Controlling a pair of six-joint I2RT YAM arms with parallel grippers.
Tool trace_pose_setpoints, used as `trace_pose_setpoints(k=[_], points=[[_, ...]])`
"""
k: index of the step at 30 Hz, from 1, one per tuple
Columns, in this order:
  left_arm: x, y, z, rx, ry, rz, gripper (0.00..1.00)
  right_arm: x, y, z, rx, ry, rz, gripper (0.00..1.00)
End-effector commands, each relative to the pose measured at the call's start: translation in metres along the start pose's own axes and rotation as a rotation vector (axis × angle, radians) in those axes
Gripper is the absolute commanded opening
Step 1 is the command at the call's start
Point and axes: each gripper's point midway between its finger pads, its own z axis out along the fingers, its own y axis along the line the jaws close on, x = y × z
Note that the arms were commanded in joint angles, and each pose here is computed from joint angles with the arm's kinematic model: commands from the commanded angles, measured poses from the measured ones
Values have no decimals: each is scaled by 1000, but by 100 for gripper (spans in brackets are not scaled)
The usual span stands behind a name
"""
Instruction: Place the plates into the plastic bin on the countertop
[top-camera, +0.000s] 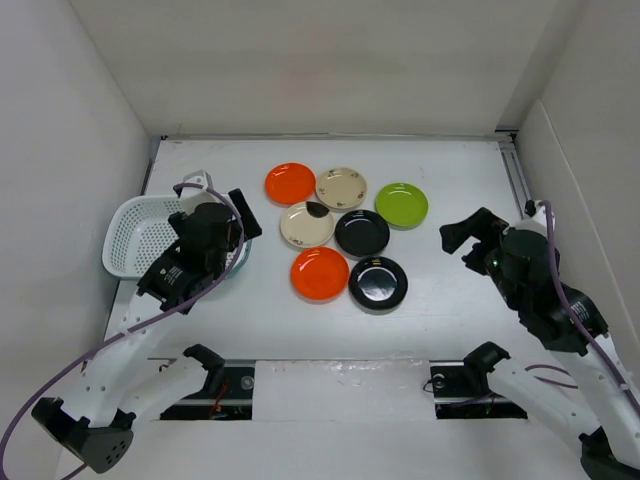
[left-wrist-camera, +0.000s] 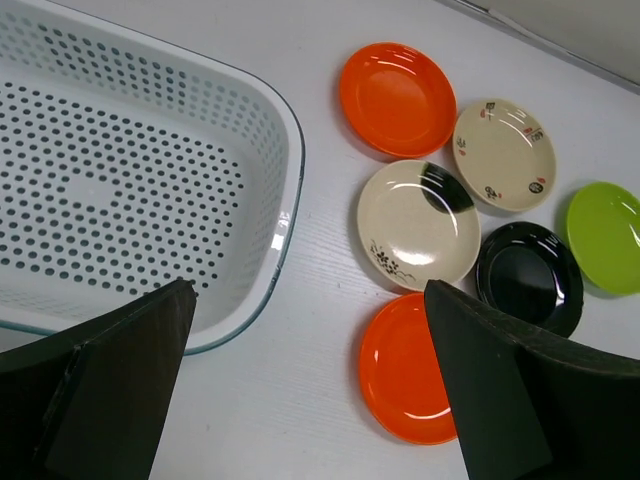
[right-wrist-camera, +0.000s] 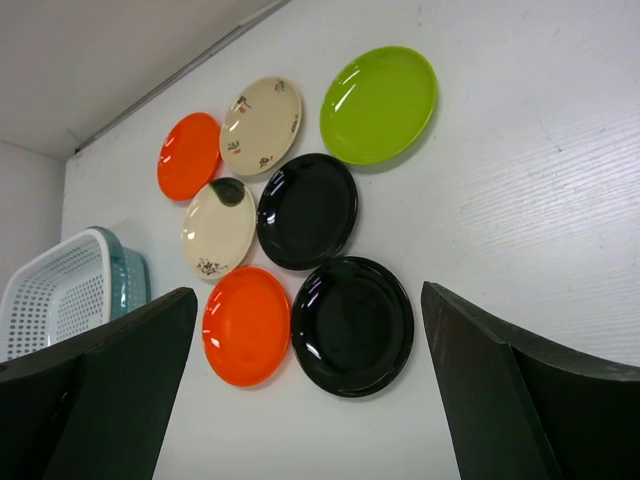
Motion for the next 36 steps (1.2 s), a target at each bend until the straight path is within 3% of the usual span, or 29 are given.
trace_pose_setpoints(k=[1,8,14,17,21,29,36], points=[[-6,-8,-3,46,-11,-15,100,-17,3,-11,-19,-49,24,100],[30,-67,-9,339,172,14,100,-26,2,-25,-56,-86,41,100],[114,-112,-19,506,373,-63,100,-16,5,-28,-96,-53,39,100],[152,-122,-21,453,427,-70,100,-16,10,-31,-130,-44,45,100],[190,-98,-2,296,456,-67,100,-12,13,-30,-145,-30,34,100],[226,-54,18,104,457,-159,100,-9,19,-32,-182,-9,26,100],[249,-48,38,72,474,-187,85,-8,21,-35,-202,-1,28,100]])
